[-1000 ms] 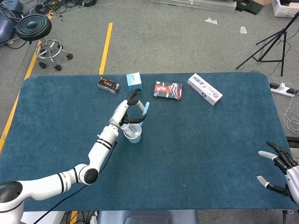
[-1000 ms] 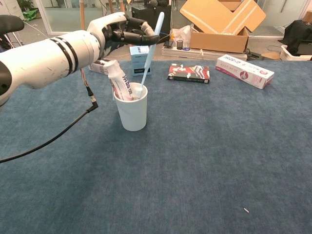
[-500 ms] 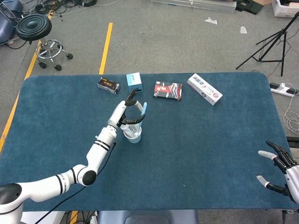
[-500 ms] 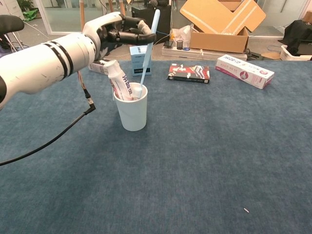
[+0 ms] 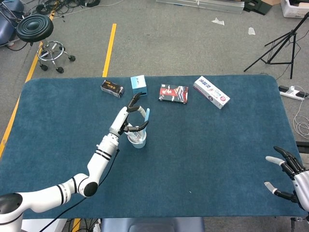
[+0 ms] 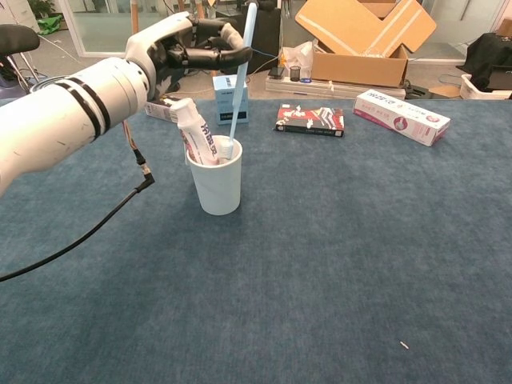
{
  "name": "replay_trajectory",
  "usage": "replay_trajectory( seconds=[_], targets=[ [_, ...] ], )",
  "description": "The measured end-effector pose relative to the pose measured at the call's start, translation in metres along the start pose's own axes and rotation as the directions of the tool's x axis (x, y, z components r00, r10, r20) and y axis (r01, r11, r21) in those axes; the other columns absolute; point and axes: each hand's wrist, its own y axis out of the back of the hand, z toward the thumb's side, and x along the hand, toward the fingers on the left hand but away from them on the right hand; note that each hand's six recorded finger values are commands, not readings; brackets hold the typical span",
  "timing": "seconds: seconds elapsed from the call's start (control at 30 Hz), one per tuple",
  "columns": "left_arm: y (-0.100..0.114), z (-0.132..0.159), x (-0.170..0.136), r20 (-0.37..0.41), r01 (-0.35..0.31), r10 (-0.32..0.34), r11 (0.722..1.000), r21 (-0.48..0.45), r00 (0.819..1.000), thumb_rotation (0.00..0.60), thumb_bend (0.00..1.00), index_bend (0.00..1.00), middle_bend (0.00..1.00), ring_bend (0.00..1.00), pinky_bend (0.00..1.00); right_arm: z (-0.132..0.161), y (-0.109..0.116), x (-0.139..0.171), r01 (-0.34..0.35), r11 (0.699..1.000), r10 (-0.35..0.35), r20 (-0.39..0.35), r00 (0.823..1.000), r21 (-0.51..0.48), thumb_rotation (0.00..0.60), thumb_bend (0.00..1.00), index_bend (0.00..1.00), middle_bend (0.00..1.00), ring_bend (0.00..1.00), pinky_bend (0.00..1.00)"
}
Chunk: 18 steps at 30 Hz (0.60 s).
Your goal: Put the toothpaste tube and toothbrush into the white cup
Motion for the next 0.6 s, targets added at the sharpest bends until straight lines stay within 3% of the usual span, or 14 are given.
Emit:
replay_trajectory(
  seconds=[0.6],
  targets=[
    [0.012,-0.015,0.01,0.015,-0.06,0.06,0.998,0.016,0.998,0.6,0.3,0.65,0.03,0.0,0.0,-0.002,-0.002,-0.002,-0.009,1.0,0.008,0.016,1.0,0.004,0.6,0.12,0.3,0.15,0.16,0.5]
  ],
)
